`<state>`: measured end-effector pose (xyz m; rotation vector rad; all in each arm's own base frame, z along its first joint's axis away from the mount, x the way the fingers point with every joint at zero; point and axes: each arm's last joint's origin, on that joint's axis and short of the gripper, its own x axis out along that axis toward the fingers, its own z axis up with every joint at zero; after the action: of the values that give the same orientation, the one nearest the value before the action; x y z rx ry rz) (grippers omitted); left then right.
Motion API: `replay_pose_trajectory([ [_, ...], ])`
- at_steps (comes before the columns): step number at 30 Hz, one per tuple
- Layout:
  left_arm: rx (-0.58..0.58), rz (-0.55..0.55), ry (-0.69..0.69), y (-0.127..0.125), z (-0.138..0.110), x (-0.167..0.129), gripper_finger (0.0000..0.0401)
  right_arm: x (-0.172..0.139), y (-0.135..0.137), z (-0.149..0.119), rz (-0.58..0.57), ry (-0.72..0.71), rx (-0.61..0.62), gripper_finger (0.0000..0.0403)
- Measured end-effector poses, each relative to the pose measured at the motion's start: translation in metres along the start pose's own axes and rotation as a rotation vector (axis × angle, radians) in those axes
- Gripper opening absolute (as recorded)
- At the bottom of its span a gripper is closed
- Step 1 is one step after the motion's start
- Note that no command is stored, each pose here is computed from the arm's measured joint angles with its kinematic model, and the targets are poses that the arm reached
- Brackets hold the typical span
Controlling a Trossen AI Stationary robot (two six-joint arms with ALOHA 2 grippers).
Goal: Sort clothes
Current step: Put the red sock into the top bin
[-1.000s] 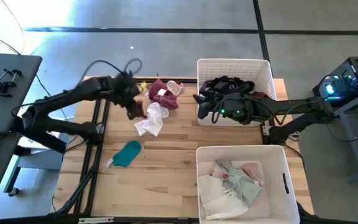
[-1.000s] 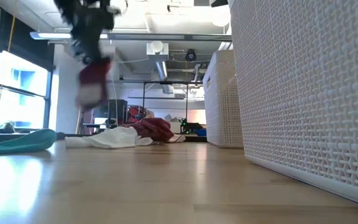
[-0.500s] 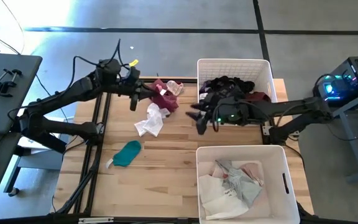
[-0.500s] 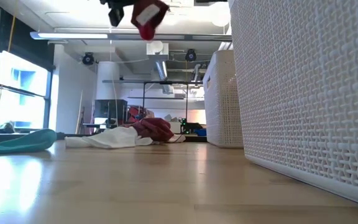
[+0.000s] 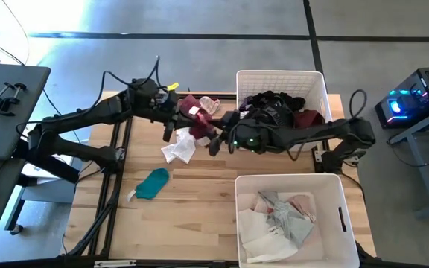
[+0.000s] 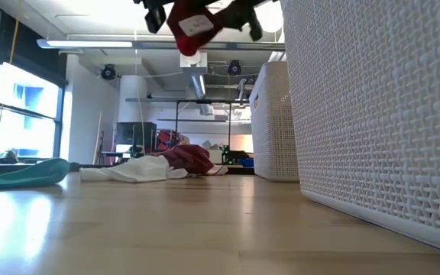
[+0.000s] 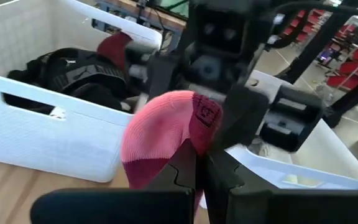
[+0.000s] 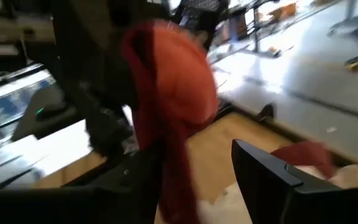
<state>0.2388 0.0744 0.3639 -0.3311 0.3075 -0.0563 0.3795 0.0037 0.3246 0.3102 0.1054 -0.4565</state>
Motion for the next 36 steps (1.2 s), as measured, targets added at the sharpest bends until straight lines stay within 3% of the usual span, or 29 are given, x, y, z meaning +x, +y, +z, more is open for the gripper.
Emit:
replay_pose_trajectory([
  [4, 0.01, -0.028, -0.003, -0.006, 0.0, 0.005, 0.0, 0.004, -0.001, -0.004, 0.05, 0.039, 0.084, 0.0136],
  [9, 0.019, -0.05, -0.045, -0.011, 0.004, 0.007, 0.0001, 0.001, 0.001, -0.001, 0.07, 0.04, 0.098, 0.0019],
  [13, 0.039, -0.056, -0.066, -0.011, 0.006, 0.007, 0.0025, -0.011, 0.001, 0.011, 0.083, 0.01, 0.109, 0.0016],
  [18, 0.03, -0.055, -0.063, -0.011, 0.005, 0.007, 0.0089, -0.041, -0.006, 0.035, 0.021, -0.006, 0.091, 0.0004],
  [23, -0.013, -0.056, -0.059, -0.011, 0.005, 0.007, 0.0145, -0.096, -0.025, 0.062, -0.182, -0.023, 0.067, 0.0002],
  [29, -0.029, -0.062, -0.057, -0.013, 0.005, 0.007, 0.0171, -0.164, -0.077, 0.074, -0.535, 0.002, 0.111, 0.0001],
  [36, -0.029, -0.061, -0.055, -0.013, 0.004, 0.007, 0.0172, -0.201, -0.133, 0.055, -0.895, 0.275, 0.101, 0.0001],
])
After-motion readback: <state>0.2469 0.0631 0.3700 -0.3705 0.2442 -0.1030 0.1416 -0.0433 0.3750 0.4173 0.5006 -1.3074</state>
